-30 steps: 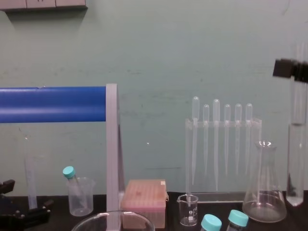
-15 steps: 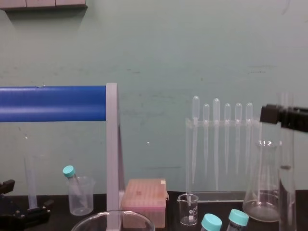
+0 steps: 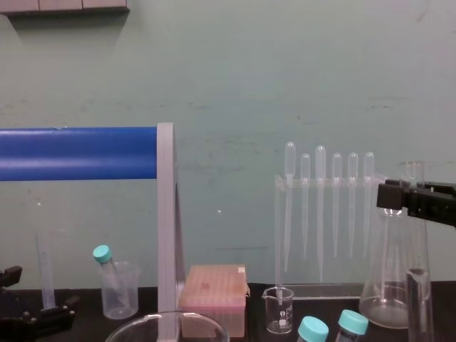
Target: Hold the test tube with one hand and immerse one end into the beaker, then return it to the test tube rack.
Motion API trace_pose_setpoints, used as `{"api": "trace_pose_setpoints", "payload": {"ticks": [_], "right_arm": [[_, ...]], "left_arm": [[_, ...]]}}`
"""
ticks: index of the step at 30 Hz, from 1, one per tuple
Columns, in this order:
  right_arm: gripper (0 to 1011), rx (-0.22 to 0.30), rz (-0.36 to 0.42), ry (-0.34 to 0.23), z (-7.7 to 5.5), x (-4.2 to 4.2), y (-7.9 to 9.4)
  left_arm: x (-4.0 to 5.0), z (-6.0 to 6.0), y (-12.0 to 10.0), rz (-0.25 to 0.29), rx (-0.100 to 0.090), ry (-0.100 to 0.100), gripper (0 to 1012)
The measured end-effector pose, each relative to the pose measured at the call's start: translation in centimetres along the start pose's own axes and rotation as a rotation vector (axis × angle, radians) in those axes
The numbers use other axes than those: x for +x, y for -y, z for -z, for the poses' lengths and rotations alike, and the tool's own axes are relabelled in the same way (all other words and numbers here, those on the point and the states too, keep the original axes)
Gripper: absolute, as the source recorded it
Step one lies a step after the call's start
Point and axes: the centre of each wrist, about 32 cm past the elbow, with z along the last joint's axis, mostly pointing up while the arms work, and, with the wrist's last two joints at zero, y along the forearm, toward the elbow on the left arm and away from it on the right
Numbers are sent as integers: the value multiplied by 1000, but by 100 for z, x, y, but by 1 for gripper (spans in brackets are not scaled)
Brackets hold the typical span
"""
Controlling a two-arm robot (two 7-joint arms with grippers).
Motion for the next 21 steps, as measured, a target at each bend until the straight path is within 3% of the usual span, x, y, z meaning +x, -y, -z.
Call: {"api": "trace_pose_setpoints", "payload": {"ticks": [11,21], "right_arm": [[228,-5,-27,17,102,67,-76],[228,-58,-57,24,200,82,-133]], "left_arm": [[0,0,0,0,0,0,1000],[0,0,0,0,0,0,1000]]}}
